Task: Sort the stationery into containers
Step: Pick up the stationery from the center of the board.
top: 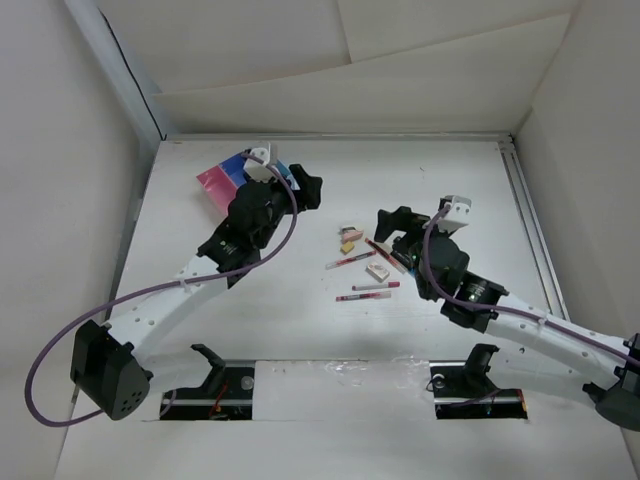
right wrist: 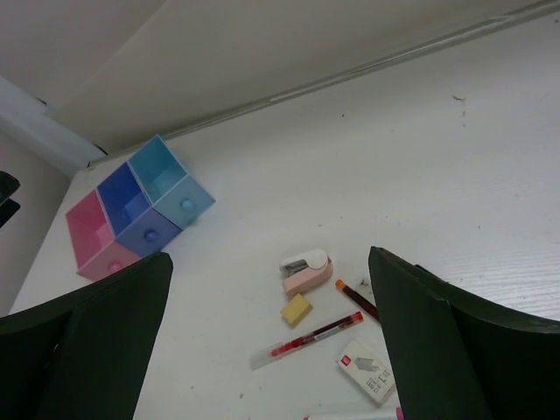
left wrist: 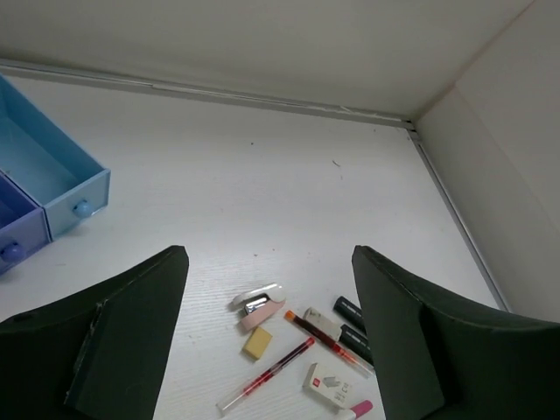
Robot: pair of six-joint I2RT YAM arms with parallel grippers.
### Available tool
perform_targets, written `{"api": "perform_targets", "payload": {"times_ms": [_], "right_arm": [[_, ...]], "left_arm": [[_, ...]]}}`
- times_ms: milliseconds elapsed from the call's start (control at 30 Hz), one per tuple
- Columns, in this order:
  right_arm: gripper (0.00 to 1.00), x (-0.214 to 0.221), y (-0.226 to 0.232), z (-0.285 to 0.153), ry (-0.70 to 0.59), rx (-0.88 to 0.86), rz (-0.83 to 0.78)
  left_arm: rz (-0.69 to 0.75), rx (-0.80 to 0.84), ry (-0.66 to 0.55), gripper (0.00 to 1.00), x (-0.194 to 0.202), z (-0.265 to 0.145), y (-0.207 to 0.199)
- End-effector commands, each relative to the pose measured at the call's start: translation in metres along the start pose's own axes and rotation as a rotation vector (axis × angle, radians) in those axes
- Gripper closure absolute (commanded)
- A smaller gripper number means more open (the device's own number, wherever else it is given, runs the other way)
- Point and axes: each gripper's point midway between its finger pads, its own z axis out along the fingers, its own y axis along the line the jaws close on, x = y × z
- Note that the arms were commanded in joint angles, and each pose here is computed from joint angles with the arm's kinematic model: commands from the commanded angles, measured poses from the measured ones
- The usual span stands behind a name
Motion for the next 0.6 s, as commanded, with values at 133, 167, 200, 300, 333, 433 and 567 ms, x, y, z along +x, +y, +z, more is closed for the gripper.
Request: {"api": "perform_targets", "payload": {"times_ms": [133, 167, 200, 300, 333, 433, 567], "right_arm": [[0.0, -0.009, 0.011, 0.002, -0.009, -0.022, 0.029], [0.0, -0.01, 0.008, 0.004, -0.013, -0.013, 0.03], [0.0, -0.008, 0.006, 0.005, -0.013, 0.001, 0.022], [0.0, -0.011, 0.001, 0.01, -0.022, 0.031, 0.04], [0.0, -0.008, -0.001, 0.01, -0.013, 0.036, 0.029], [0.0, -0.01, -0.003, 0.011, -0.018, 0.045, 0.05], [0.0, -0.001, -0.004, 0.015, 0.004, 0.047, 0.028]], "left_arm": [[0.042, 0.095, 0.114, 0.38, 0.049, -0.002, -0.01], [0.042, 0.097, 0.147, 0.44, 0.064, -0.001, -0.011], [0.048, 0.088, 0.151, 0.49, 0.069, -0.003, -0.011], [0.095, 0.028, 0.199, 0.63, 0.102, -0.006, -0.011], [0.104, 0.023, 0.206, 0.65, 0.108, -0.007, -0.013], [0.117, 0.015, 0.229, 0.77, 0.115, -0.004, -0.015], [0.078, 0.044, 0.19, 0.74, 0.105, -0.004, -0.023]]}}
